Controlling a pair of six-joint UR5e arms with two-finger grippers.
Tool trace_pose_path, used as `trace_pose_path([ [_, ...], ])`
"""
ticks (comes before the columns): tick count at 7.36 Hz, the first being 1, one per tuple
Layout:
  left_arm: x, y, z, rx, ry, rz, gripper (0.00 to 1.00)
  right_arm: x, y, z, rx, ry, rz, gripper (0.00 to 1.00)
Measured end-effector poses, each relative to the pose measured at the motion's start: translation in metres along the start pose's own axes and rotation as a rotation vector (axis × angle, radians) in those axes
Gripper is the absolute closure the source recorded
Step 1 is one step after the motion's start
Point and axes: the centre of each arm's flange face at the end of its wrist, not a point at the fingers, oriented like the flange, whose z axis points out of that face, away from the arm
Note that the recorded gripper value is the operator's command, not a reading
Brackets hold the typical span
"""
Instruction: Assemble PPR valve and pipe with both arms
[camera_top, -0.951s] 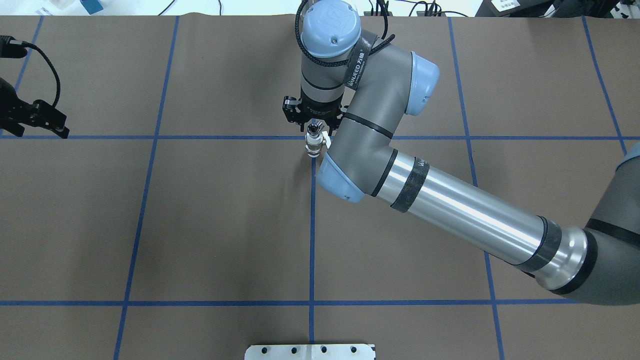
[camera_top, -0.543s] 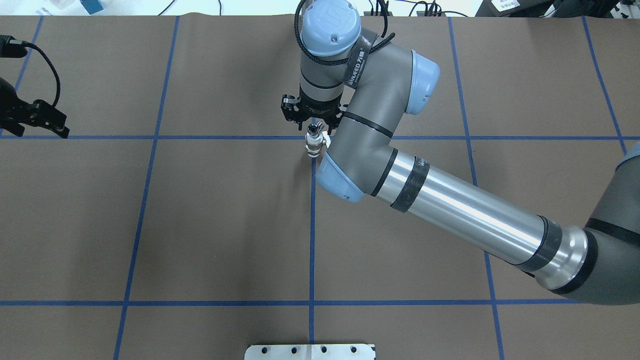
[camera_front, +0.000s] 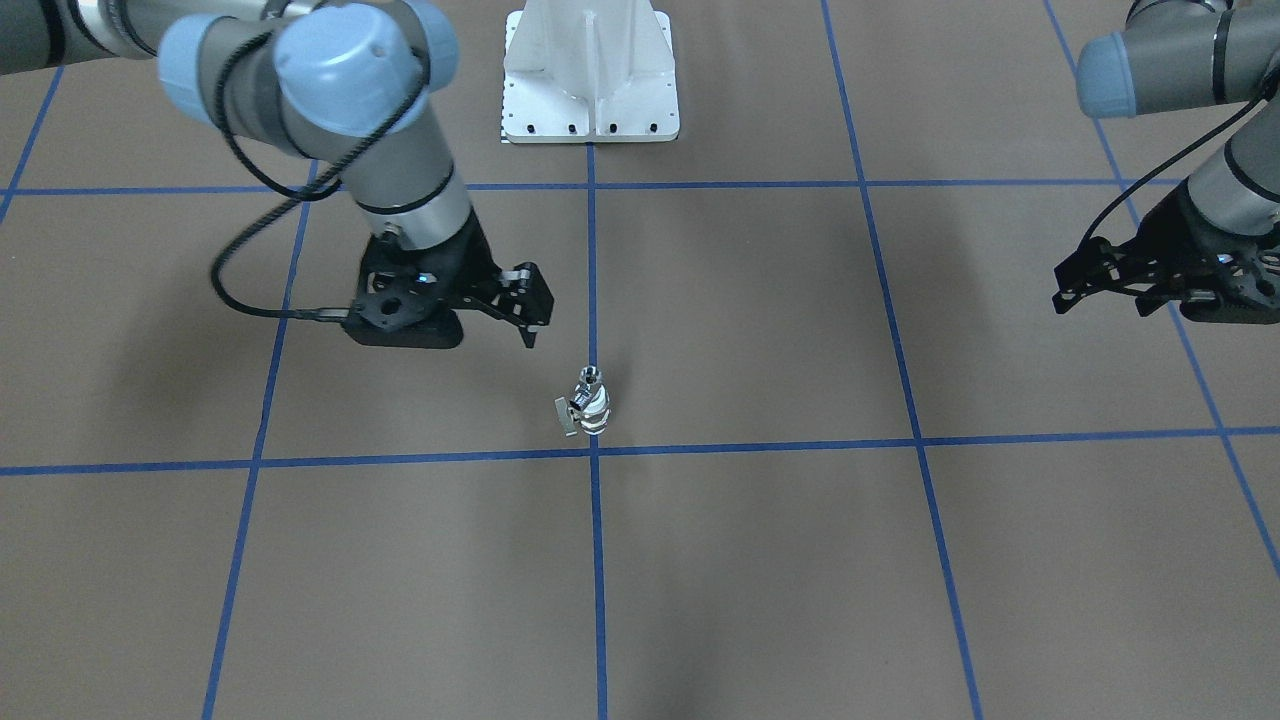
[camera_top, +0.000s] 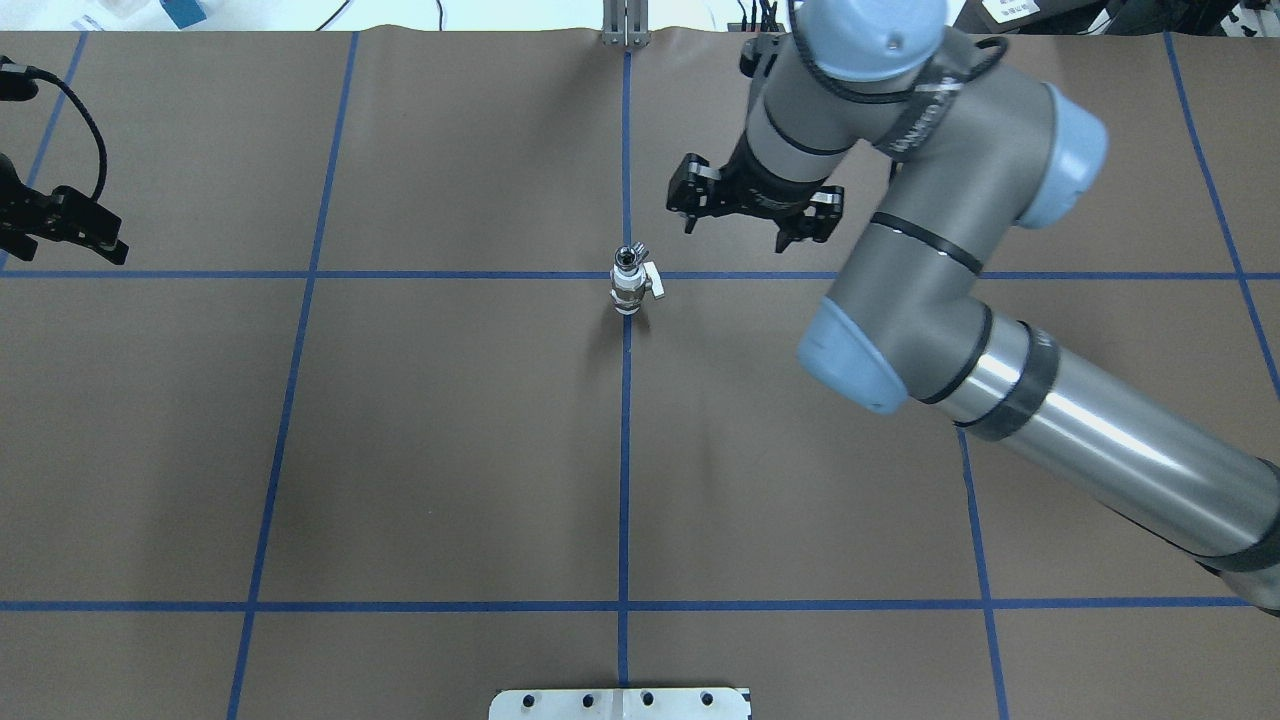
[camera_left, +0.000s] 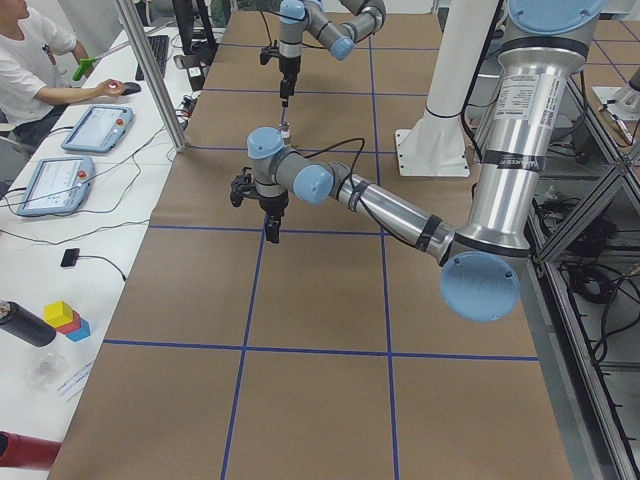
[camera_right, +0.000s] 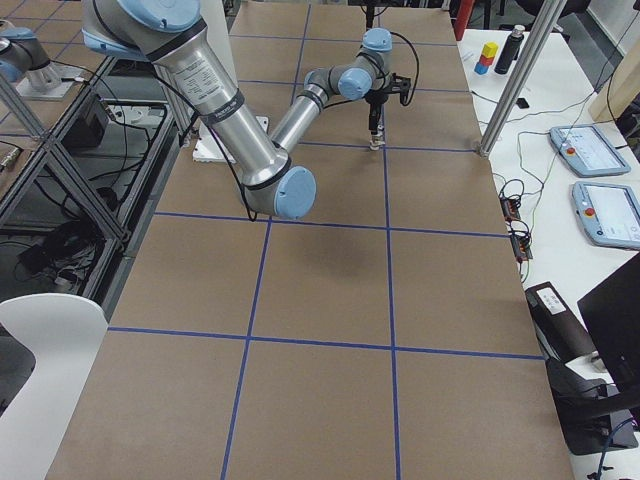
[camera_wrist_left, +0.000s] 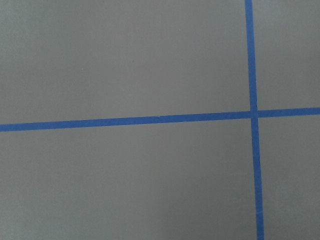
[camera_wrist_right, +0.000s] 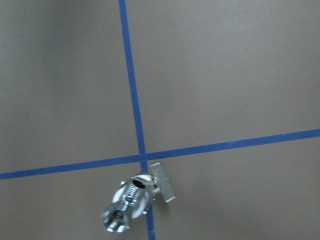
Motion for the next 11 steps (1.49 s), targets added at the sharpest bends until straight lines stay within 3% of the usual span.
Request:
trace_pose_path([
  [1,-0.006,-0.002,-0.005,0.006,-0.005,-0.003,0.0,0.048,-0.007,-0.009,0.009,0.015,-0.03,0.01],
  [3,-0.022,-0.004,-0.012,-0.002,-0.03,0.028,0.0,0.155,-0.032,-0.009,0.014,0.099,-0.141,0.01],
  [5,-0.038,-0.002,-0.013,-0.022,-0.044,0.042,0.0,0.269,-0.062,-0.029,-0.025,0.143,-0.217,0.01],
  [7,-0.053,0.005,-0.012,-0.049,-0.056,0.027,0.0,0.386,-0.08,-0.054,-0.063,0.161,-0.262,0.01],
  [9,-0.089,0.009,-0.022,-0.062,-0.074,0.096,0.0,0.489,-0.09,-0.06,-0.128,0.121,-0.269,0.01],
  [11,-0.132,0.025,-0.029,-0.071,-0.087,0.081,0.0,0.528,-0.085,-0.061,-0.15,0.1,-0.271,0.01],
])
